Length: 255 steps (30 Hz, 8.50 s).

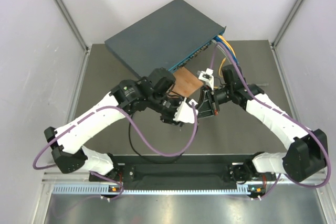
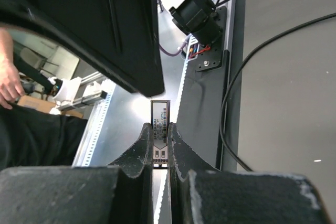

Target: Insert the plug into the switch port

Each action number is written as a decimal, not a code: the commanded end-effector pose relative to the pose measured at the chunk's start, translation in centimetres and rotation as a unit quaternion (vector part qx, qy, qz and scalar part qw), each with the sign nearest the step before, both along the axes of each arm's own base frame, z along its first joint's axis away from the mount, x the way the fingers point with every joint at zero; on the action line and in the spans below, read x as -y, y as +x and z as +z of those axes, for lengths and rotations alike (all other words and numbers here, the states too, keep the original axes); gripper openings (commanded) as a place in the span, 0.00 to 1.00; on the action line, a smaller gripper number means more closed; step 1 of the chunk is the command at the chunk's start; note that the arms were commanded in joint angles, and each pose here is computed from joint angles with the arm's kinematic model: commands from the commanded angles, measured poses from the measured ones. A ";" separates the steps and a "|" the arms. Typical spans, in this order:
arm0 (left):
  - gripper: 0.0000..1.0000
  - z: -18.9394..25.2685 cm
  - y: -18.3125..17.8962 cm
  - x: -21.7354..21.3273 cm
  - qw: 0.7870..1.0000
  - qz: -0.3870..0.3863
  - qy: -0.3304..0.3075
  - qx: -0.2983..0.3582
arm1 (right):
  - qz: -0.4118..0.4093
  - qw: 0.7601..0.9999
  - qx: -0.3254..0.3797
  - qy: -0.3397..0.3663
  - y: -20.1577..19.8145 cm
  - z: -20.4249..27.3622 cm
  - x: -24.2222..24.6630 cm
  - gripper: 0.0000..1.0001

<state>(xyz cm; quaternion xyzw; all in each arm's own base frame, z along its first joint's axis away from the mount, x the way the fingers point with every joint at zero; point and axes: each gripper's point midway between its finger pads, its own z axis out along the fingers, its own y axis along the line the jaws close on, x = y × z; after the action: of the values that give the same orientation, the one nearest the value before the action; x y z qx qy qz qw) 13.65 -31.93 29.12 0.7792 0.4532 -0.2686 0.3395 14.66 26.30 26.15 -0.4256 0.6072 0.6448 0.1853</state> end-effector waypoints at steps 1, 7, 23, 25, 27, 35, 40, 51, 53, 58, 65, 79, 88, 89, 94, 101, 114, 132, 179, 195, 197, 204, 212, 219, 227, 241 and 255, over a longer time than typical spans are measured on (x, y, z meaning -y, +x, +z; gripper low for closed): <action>0.50 -0.2 0.6 1.4 1.000 -0.005 -0.012 0.029 | 0.020 1.000 0.006 0.022 -0.2 1.6 0.0 0.00; 0.49 -0.7 0.5 2.1 0.999 -0.001 -0.016 0.029 | 0.023 1.000 -0.003 0.018 -0.3 1.2 -0.1 0.00; 0.00 -3.6 0.6 3.0 0.999 0.038 0.000 0.032 | 0.034 0.999 -0.004 0.017 -0.4 1.8 -0.8 0.11; 0.00 -3.2 1.4 2.8 0.998 0.067 -0.011 0.016 | 0.016 1.000 0.013 0.011 0.2 1.8 -0.7 0.36; 0.00 -2.2 1.5 2.6 0.996 0.079 -0.026 -0.015 | -0.030 0.999 0.044 -0.006 2.1 1.7 -0.4 0.62; 0.00 2.0 0.8 2.9 0.965 0.123 -0.086 -0.213 | -0.202 0.949 0.228 -0.074 8.6 4.7 7.5 0.86; 0.00 4.0 2.0 3.9 0.905 0.187 -0.115 -0.364 | -0.195 0.876 0.424 -0.122 7.5 5.8 10.6 0.84; 0.00 4.9 4.6 5.3 0.788 0.230 -0.126 -0.558 | -0.157 0.758 0.624 -0.107 3.5 5.7 11.2 0.64; 0.00 5.0 4.7 5.7 0.783 0.225 -0.127 -0.566 | -0.148 0.762 0.623 -0.095 3.5 5.7 10.6 0.61; 0.00 4.5 4.9 6.1 0.769 0.226 -0.127 -0.584 | -0.128 0.769 0.618 -0.102 4.7 4.7 9.1 0.59; 0.00 4.4 5.4 6.5 0.765 0.231 -0.124 -0.589 | -0.108 0.766 0.624 -0.109 5.0 4.2 7.0 0.53; 0.00 3.7 5.1 6.3 0.763 0.239 -0.123 -0.588 | -0.102 0.758 0.629 -0.135 5.8 3.3 6.6 0.15; 0.54 6.9 5.8 6.3 0.801 0.205 -0.163 -0.538 | -0.126 0.768 0.611 -0.143 5.9 3.1 6.8 0.00; 0.60 7.8 6.0 6.1 0.808 0.199 -0.173 -0.527 | -0.140 0.775 0.599 -0.144 6.1 3.0 6.7 0.00; 0.73 14.8 9.4 3.7 0.832 0.195 -0.268 -0.445 | -0.201 0.801 0.543 -0.152 6.9 2.6 7.0 0.00; 0.78 22.5 15.8 -6.7 0.788 0.298 -0.416 -0.342 | -0.308 0.829 0.438 -0.161 10.4 3.4 8.4 0.00; 0.84 13.6 19.2 -26.1 0.474 0.541 -0.559 -0.412 | -0.402 0.816 0.337 -0.243 21.1 3.1 13.8 0.00; 0.96 4.4 22.2 -22.4 0.460 0.531 -0.502 -0.504 | -0.429 0.810 0.310 -0.255 26.8 2.4 12.5 0.00; 0.00 3.9 25.1 -21.2 0.482 0.549 -0.476 -0.489 | -0.475 0.777 0.322 -0.257 31.3 4.0 9.1 0.00; 0.00 3.9 25.1 -21.1 0.485 0.548 -0.474 -0.489 | -0.458 0.783 0.326 -0.266 31.7 3.5 8.7 0.00; 0.00 3.8 25.1 -21.2 0.484 0.549 -0.474 -0.490 | -0.457 0.782 0.333 -0.264 31.8 4.0 8.7 0.00; 0.00 3.7 25.1 -21.1 0.487 0.548 -0.472 -0.489 | -0.430 0.794 0.348 -0.253 31.6 5.4 7.9 0.00; 0.00 3.6 25.1 -21.1 0.485 0.550 -0.471 -0.490 | -0.380 0.822 0.340 -0.251 30.7 4.6 6.6 0.00; 0.00 3.4 25.2 -21.1 0.483 0.551 -0.470 -0.493 | -0.369 0.824 0.353 -0.245 30.2 5.2 6.5 0.00; 0.00 3.5 25.1 -21.1 0.485 0.550 -0.470 -0.491 | -0.362 0.824 0.357 -0.249 31.0 5.5 6.6 0.00; 0.00 3.5 25.1 -21.0 0.485 0.549 -0.469 -0.494 | -0.344 0.841 0.344 -0.235 31.9 6.3 5.4 0.00; 0.00 3.2 25.0 -21.0 0.485 0.551 -0.467 -0.493 | -0.359 0.836 0.354 -0.216 33.3 7.8 5.2 0.00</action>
<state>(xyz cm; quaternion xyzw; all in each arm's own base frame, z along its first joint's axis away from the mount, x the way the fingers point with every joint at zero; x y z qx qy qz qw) 36.78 -11.42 31.50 -0.1919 0.6975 -0.5722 0.3863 47.18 17.76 27.61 -0.3751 0.8108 0.1602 0.4198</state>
